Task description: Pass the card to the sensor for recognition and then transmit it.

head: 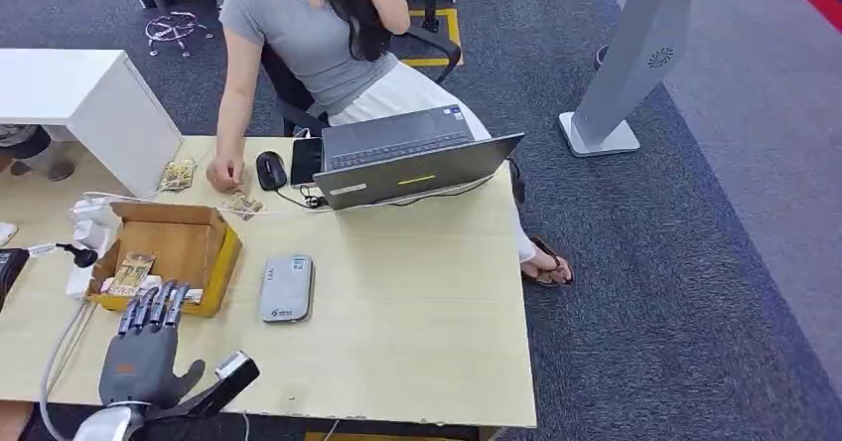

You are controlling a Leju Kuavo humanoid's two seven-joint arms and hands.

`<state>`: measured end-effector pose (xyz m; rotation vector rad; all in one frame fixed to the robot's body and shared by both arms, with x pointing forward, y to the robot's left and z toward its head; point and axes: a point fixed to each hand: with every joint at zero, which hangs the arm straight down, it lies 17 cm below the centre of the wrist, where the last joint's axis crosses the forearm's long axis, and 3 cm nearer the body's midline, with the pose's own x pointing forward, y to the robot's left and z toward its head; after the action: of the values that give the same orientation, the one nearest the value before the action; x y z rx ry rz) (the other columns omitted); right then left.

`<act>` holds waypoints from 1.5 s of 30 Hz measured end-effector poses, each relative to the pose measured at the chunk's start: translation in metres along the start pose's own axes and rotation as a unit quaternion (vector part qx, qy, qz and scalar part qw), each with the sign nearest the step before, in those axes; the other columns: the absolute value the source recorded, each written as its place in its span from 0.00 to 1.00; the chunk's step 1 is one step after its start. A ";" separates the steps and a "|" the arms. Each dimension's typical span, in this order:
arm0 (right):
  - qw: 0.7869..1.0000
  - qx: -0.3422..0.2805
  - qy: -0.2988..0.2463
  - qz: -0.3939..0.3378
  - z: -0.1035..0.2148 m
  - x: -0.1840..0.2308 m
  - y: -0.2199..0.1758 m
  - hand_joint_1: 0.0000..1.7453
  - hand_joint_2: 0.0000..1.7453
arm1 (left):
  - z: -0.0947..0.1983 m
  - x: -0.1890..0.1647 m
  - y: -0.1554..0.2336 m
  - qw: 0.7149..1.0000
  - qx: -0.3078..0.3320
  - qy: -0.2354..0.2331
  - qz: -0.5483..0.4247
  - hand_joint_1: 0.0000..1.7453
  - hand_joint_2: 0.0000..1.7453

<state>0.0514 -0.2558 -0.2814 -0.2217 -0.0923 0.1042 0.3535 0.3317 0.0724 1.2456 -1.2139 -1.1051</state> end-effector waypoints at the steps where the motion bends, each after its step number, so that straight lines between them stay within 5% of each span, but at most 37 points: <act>1: 1.000 0.000 0.000 0.002 0.000 0.000 0.000 0.00 1.00 | -0.001 -0.003 -0.001 1.000 0.000 0.004 -0.003 0.00 1.00; 45: 1.000 0.007 -0.007 0.026 0.000 0.003 0.003 0.00 1.00 | -0.060 -0.064 0.023 0.995 0.041 0.087 0.020 0.00 1.00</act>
<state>0.0540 -0.2527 -0.2813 -0.2088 -0.1000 0.1588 0.4082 0.4007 0.0956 1.3454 -1.1568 -0.9048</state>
